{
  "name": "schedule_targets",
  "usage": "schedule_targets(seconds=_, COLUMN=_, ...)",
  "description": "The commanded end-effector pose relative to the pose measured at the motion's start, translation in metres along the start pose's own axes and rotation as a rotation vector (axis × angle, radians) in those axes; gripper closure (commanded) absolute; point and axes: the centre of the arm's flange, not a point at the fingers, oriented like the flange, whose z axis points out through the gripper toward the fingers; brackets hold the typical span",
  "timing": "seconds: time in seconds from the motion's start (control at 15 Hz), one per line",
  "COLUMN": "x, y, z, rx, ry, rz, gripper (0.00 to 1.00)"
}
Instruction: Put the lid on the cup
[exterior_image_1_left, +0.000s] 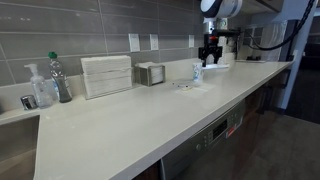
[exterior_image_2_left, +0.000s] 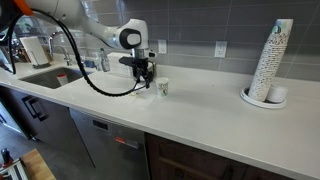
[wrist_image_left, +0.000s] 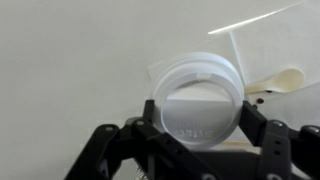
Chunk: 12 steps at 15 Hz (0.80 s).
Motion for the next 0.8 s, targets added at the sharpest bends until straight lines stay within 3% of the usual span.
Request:
schedule_targets(seconds=0.0, x=-0.005, y=0.001, z=-0.031, rx=-0.033, ry=0.041, rz=0.018, gripper=0.43)
schedule_targets(seconds=0.27, x=0.013, y=0.015, z=-0.049, rx=-0.066, ry=0.13, rz=0.029, gripper=0.43)
schedule_targets(seconds=0.73, x=0.06, y=0.035, z=-0.055, rx=-0.021, ry=0.227, rz=0.045, gripper=0.43)
